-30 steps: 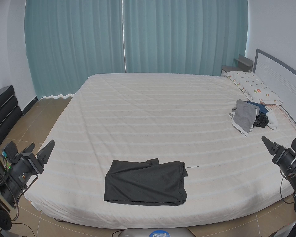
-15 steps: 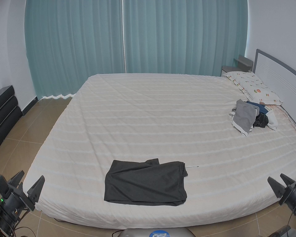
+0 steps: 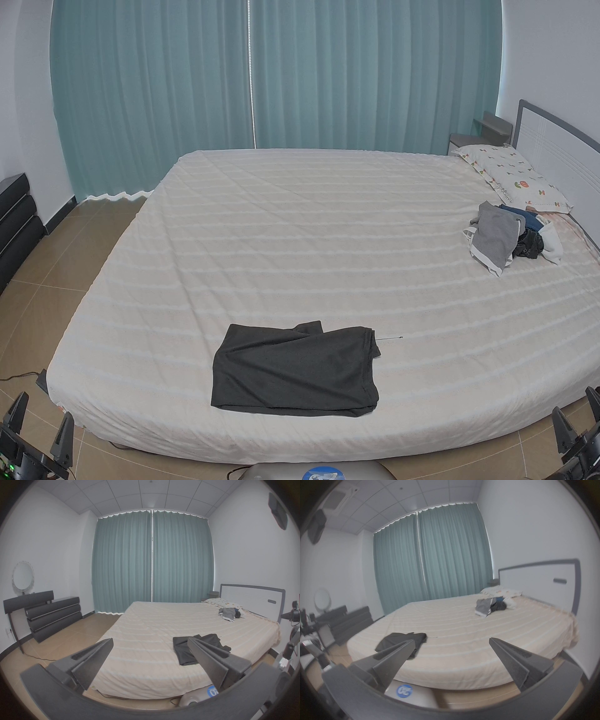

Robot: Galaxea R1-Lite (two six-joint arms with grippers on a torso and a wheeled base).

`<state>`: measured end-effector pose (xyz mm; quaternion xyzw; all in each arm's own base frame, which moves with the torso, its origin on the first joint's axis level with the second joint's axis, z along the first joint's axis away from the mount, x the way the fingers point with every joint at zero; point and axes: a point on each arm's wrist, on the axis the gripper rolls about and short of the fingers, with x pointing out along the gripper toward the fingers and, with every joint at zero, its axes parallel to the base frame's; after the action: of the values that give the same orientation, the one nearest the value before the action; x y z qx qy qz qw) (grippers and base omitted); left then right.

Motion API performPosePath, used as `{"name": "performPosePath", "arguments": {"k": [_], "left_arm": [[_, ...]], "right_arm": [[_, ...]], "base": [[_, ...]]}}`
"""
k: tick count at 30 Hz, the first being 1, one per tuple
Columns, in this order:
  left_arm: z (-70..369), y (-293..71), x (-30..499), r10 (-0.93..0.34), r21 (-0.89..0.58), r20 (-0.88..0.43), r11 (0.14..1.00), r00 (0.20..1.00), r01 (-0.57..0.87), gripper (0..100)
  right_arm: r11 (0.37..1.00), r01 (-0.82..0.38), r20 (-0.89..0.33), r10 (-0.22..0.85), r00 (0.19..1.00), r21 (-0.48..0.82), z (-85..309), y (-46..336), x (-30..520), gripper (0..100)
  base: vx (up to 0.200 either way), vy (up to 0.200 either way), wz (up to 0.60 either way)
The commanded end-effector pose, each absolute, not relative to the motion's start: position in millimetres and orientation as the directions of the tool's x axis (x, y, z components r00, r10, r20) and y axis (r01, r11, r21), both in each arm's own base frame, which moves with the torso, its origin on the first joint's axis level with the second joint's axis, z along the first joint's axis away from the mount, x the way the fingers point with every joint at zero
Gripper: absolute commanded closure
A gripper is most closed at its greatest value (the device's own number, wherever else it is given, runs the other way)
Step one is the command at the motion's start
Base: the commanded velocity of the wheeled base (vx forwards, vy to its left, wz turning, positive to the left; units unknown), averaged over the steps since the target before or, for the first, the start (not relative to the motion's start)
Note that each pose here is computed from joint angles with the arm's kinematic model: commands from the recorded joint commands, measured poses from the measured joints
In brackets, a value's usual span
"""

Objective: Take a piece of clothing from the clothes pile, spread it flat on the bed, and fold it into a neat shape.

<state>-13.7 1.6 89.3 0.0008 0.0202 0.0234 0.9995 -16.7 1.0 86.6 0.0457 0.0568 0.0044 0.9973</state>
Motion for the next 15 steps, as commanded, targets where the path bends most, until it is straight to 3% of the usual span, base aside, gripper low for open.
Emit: {"name": "performPosePath", "arguments": {"k": [1,5,15], "left_arm": [[80.1,0.7,-23.2,0.032,0.030,0.037,0.999,0.999,-0.033,0],[74.9,-1.0,-23.1,-0.044,0.030,-0.015,0.999,0.999,0.045,0],[75.0,-0.9,-23.2,-0.040,0.029,-0.012,0.999,0.999,0.040,0]], "right_arm": [[0.999,0.029,0.020,-0.029,0.999,-0.013,78.6,-0.5,-23.3,0],[0.999,-0.008,0.002,0.008,1.000,-0.040,75.6,0.3,-22.8,0],[1.000,-0.005,-0.003,0.005,1.000,-0.009,75.4,0.2,-22.9,0]], "base": [[0.000,0.000,0.00],[0.000,0.000,0.00],[0.000,0.000,0.00]]}}
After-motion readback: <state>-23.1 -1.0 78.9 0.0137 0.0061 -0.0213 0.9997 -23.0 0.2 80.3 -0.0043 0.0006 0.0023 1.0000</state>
